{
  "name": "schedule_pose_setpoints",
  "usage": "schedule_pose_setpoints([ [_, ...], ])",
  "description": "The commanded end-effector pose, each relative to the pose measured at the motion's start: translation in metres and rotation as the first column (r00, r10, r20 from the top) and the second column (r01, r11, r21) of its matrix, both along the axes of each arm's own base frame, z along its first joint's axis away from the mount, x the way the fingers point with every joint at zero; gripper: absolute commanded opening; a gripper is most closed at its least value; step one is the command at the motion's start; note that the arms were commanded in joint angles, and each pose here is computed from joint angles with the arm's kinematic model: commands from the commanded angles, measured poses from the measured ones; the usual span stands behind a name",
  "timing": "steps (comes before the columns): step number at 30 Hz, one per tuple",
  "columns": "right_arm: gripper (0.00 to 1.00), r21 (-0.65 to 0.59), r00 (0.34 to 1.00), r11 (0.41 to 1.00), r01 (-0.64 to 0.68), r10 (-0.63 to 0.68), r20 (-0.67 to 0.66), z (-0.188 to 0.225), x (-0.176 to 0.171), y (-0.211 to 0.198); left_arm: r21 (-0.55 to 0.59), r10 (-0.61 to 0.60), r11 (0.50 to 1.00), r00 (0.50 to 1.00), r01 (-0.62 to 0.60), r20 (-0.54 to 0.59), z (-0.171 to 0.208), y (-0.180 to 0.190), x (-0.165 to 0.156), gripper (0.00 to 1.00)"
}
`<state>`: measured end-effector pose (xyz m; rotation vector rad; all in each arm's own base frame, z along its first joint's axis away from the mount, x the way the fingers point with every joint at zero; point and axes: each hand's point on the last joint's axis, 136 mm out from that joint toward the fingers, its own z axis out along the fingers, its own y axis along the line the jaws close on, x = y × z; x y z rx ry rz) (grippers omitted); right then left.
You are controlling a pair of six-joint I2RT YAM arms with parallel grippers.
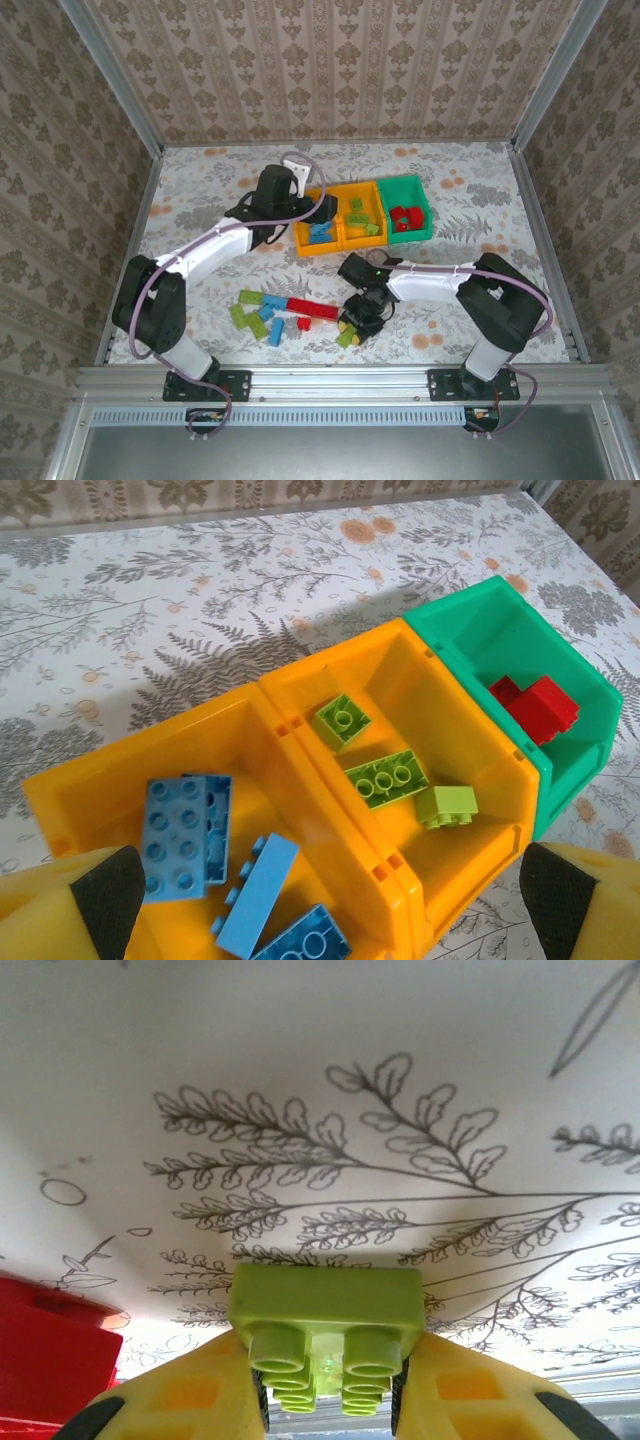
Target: Sort the legos into containers by color
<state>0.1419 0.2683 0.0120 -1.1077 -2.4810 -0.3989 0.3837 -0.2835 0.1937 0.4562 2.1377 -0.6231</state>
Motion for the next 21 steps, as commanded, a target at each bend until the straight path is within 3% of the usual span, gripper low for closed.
schedule_pose_setpoints([
  [1,0.27,-0.214,0.998,0.977,-0.001,0.014,0.059,-0.029,0.007,-0.06,0.009,0.058,0.998,0.998,-0.058,0.006,0.001,0.023,-0.007,1.0],
  [8,0.26,-0.295,0.942,0.953,-0.072,0.162,0.292,0.016,0.073,-0.092,0.052,0.175,0.984,0.984,-0.173,-0.041,-0.017,0.072,-0.025,1.0],
  [12,0.26,-0.463,0.823,0.868,-0.181,0.391,0.411,0.063,0.121,-0.105,0.086,0.248,0.967,0.963,-0.239,-0.107,-0.033,0.097,-0.04,1.0],
  [21,0.26,-0.595,0.598,0.773,-0.22,0.588,0.544,0.123,0.202,-0.091,0.171,0.401,0.915,0.875,-0.366,-0.271,-0.081,0.14,-0.084,1.0],
])
